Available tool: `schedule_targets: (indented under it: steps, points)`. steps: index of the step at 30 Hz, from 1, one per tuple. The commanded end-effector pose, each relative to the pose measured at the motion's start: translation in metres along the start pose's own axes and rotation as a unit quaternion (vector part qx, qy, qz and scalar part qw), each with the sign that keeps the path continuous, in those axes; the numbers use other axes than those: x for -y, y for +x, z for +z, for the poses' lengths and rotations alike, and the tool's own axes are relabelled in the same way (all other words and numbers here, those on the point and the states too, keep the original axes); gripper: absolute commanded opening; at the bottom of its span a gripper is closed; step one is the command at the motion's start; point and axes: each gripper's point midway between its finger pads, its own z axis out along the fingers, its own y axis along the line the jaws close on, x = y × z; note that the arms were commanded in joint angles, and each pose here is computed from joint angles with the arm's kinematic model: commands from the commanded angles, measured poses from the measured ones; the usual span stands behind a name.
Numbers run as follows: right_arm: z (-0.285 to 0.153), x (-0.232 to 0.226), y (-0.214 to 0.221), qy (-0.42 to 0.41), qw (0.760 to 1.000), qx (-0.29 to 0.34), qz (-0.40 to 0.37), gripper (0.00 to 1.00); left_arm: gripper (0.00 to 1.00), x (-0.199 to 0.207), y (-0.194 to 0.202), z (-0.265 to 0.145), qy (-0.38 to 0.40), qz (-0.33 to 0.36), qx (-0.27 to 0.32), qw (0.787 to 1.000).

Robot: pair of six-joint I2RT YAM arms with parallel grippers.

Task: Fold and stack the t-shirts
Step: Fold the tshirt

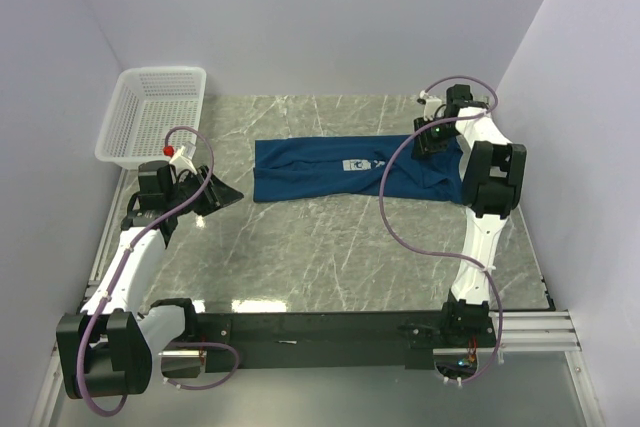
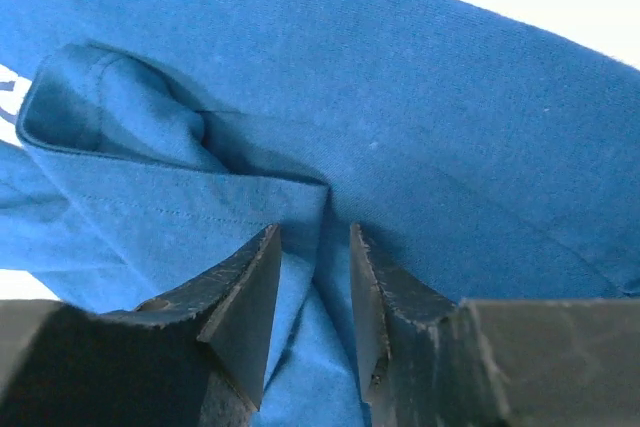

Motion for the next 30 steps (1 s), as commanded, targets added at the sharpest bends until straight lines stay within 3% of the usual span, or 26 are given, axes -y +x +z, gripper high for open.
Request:
schedule_targets:
  steps: [1,9,14,16,17,18,22,30]
  points:
    - [-0.013,-0.004,-0.019,-0.013,1.0,0.026,0.0,0.39,0.41,0.006,-0.007,-0.001,0.015,0.02,0.011,1.0]
    - [-0.024,-0.008,-0.027,-0.035,0.998,0.046,0.006,0.12,0.41,0.004,-0.007,-0.001,0.013,0.019,0.011,1.0]
    - [-0.034,-0.006,-0.033,-0.03,0.998,0.062,0.007,0.05,0.41,0.004,-0.006,-0.001,0.013,0.018,0.011,1.0]
    - [-0.037,-0.003,-0.033,-0.024,0.998,0.064,0.01,0.1,0.41,0.005,-0.006,0.0,0.014,0.019,0.011,1.0]
    - [-0.038,-0.002,-0.033,-0.023,0.998,0.065,0.014,0.16,0.41,0.005,-0.006,0.0,0.015,0.019,0.01,1.0]
    - [-0.038,-0.003,-0.032,-0.028,0.997,0.063,0.019,0.32,0.41,0.005,-0.006,0.0,0.015,0.019,0.01,1.0]
    - [-0.033,-0.007,-0.025,-0.05,0.996,0.057,0.038,0.5,0.41,0.005,-0.006,0.0,0.015,0.019,0.01,1.0]
    - [-0.024,-0.007,-0.019,-0.086,0.992,0.047,0.083,0.52,0.41,0.005,-0.006,0.0,0.015,0.019,0.009,1.0]
